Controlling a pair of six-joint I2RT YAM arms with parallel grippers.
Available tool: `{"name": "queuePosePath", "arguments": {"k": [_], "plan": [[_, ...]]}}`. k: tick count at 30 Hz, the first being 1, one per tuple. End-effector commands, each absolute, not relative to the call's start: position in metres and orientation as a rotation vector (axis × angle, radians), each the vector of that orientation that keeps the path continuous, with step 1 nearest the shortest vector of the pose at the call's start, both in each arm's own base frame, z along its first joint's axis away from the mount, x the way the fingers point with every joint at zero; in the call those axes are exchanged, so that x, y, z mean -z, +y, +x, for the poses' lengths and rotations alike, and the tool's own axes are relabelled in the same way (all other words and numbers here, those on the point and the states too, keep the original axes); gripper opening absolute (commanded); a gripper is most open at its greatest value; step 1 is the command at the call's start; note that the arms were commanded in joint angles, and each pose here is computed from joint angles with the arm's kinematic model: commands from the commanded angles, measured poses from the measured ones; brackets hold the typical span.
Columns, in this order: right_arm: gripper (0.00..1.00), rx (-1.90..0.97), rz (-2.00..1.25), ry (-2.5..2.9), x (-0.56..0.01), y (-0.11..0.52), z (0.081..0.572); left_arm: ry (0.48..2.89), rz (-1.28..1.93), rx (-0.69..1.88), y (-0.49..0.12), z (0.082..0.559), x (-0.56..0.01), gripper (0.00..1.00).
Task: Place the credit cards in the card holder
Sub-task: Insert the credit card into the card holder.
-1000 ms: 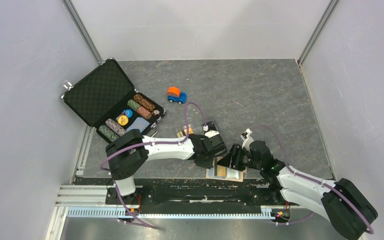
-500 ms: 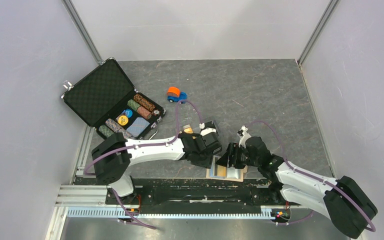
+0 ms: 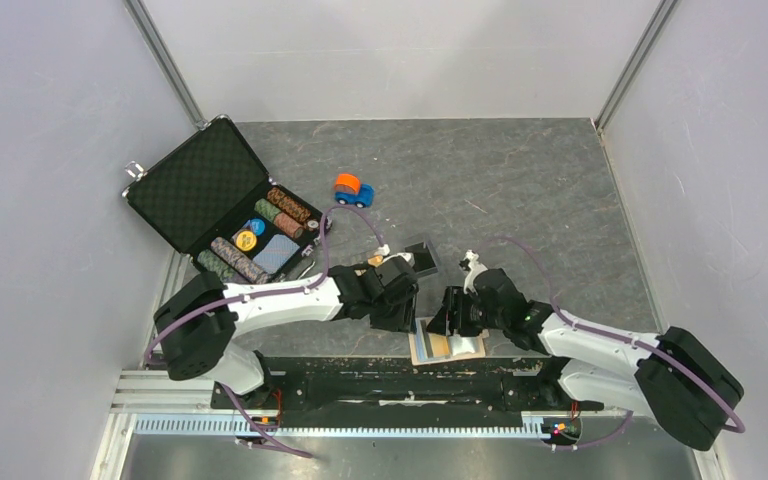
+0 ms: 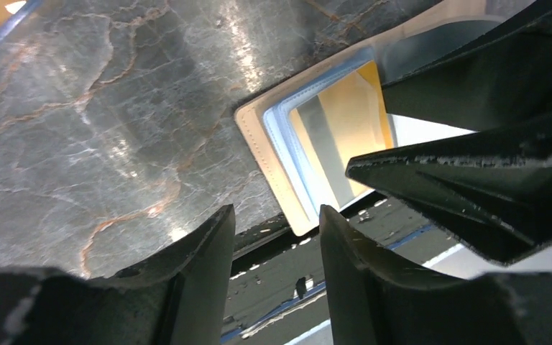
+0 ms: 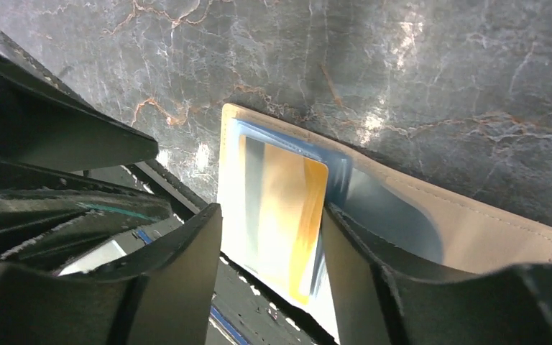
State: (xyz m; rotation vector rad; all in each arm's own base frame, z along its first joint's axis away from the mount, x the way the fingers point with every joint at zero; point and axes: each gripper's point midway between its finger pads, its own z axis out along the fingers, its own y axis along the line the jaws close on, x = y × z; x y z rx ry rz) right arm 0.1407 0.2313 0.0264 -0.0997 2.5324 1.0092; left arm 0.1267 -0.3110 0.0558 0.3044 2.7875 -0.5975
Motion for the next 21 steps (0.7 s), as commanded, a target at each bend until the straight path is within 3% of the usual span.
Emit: {"name": "queuePosePath", "arguments": {"k": [1, 4, 6, 11, 14, 16, 19, 21], "plan": [[0.63, -0.723, -0.15, 2.644, -0.005, 0.196, 0.135, 2.749, 0.239, 0.833, -0.335, 0.123, -0.069, 0.56], [0.71, -0.652, -0.164, 2.639, -0.007, 0.186, 0.136, 2.747, 0.213, 0.913, -0.344, 0.12, -0.067, 0.6], [0.7, -0.658, -0.164, 2.628, -0.008, 0.184, 0.135, 2.749, 0.188, 0.947, -0.347, 0.119, -0.064, 0.64], [0.48, -0.667, -0.151, 2.641, 0.0, 0.179, 0.127, 2.756, 0.108, 0.989, -0.347, 0.122, -0.055, 0.66], [0.44, -0.673, -0.15, 2.65, 0.002, 0.179, 0.124, 2.742, 0.081, 1.035, -0.349, 0.124, -0.054, 0.66], [0.44, -0.68, -0.149, 2.645, 0.001, 0.18, 0.125, 2.735, 0.068, 1.062, -0.35, 0.125, -0.055, 0.65], [0.54, -0.715, -0.146, 2.634, -0.001, 0.184, 0.125, 2.723, 0.078, 1.095, -0.354, 0.124, -0.058, 0.62], [0.55, -0.77, -0.142, 2.629, -0.001, 0.19, 0.122, 2.732, 0.079, 1.1, -0.355, 0.123, -0.058, 0.59]]}}
